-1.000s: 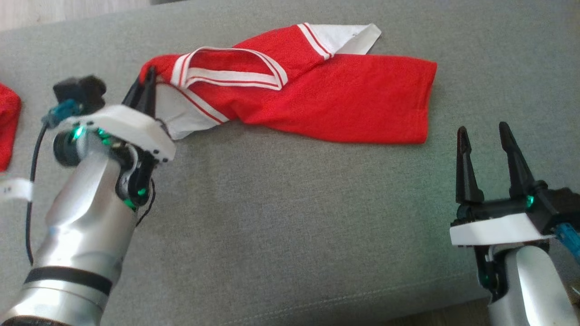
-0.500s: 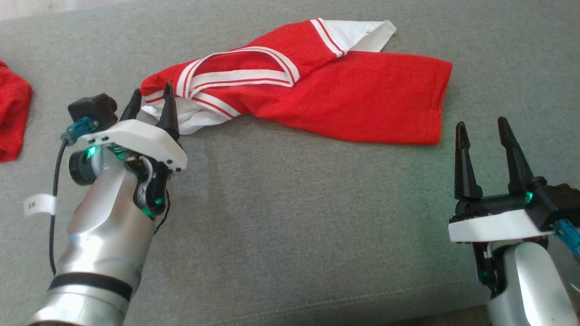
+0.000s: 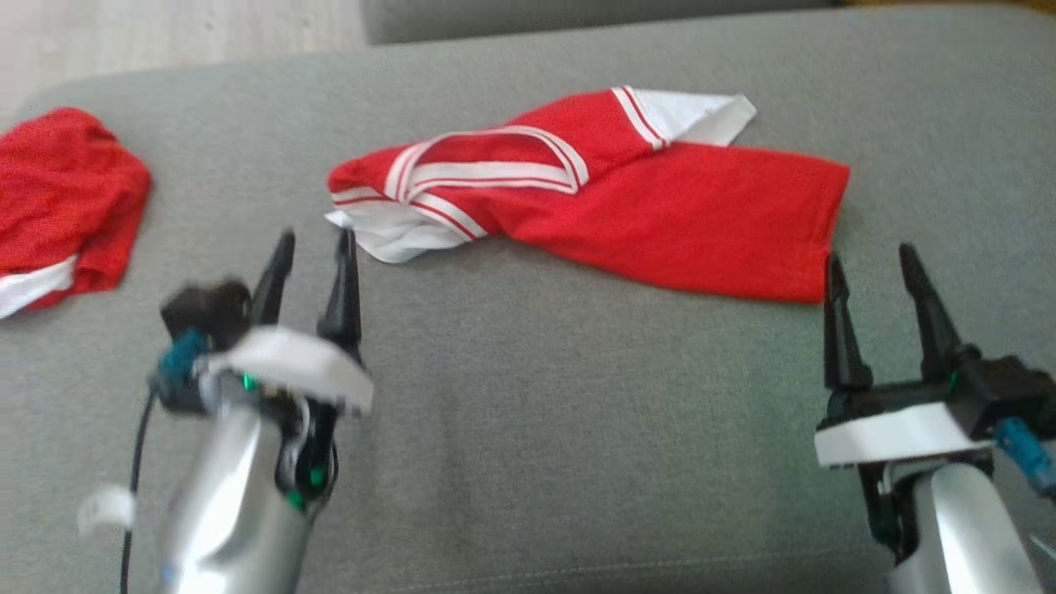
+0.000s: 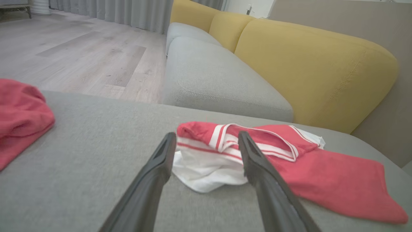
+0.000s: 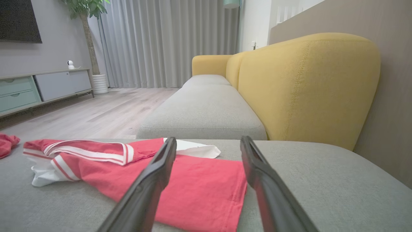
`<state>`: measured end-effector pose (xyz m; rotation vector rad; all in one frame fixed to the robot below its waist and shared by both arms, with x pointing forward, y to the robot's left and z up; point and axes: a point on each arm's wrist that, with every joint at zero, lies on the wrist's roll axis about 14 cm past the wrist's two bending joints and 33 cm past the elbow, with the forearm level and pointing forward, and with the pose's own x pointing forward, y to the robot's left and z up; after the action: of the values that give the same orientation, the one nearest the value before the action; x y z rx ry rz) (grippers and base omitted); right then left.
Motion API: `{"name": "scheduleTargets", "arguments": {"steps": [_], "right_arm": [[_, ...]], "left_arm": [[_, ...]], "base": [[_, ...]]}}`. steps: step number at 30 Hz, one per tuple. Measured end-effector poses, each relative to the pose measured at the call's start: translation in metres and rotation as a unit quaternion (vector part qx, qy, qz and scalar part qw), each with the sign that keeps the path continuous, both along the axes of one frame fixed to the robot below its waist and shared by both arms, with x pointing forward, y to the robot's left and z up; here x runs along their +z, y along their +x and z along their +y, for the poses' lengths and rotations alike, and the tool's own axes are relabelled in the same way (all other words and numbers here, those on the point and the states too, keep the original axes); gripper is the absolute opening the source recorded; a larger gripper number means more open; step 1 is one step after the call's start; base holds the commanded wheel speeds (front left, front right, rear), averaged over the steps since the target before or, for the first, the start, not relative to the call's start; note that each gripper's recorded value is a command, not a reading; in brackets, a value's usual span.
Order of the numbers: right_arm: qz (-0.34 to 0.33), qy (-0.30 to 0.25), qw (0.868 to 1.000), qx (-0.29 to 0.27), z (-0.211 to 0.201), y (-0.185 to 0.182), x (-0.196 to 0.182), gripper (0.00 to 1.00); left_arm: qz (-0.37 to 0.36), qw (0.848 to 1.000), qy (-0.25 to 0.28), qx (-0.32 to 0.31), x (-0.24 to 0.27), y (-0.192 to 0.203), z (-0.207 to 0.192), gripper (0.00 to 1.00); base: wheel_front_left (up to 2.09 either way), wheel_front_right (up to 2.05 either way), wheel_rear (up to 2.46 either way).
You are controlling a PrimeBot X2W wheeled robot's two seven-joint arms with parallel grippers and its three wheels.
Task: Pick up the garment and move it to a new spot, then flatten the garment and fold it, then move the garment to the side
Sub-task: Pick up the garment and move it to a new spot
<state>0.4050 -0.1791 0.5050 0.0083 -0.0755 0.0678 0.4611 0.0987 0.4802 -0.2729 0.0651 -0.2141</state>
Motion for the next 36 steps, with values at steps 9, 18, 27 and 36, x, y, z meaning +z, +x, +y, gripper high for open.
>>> {"name": "scheduleTargets", "arguments": {"steps": [9, 18, 27, 36], "right_arm": [[0.005, 0.002, 1.000, 0.027, 0.019, -0.018, -0.001, 1.00], [0.025, 0.014, 0.998, 0.048, 0.034, -0.037, -0.013, 1.00], [0.026, 0.020, 0.998, 0.046, 0.033, -0.042, -0.014, 1.00], [0.030, 0.023, 0.998, 0.042, 0.030, -0.044, -0.016, 1.00]], "left_arm": [[-0.013, 0.999, 0.003, 0.047, 0.002, -0.064, 0.033, 1.00], [-0.018, 0.996, 0.014, 0.082, 0.003, -0.100, 0.051, 1.00], [-0.017, 0.997, 0.019, 0.079, 0.002, -0.104, 0.045, 1.00], [-0.014, 0.997, 0.019, 0.074, 0.000, -0.106, 0.041, 1.00]], "base": [[0.00, 0.00, 0.00], [0.00, 0.00, 0.00], [0.00, 0.00, 0.00], [0.00, 0.00, 0.00]]}}
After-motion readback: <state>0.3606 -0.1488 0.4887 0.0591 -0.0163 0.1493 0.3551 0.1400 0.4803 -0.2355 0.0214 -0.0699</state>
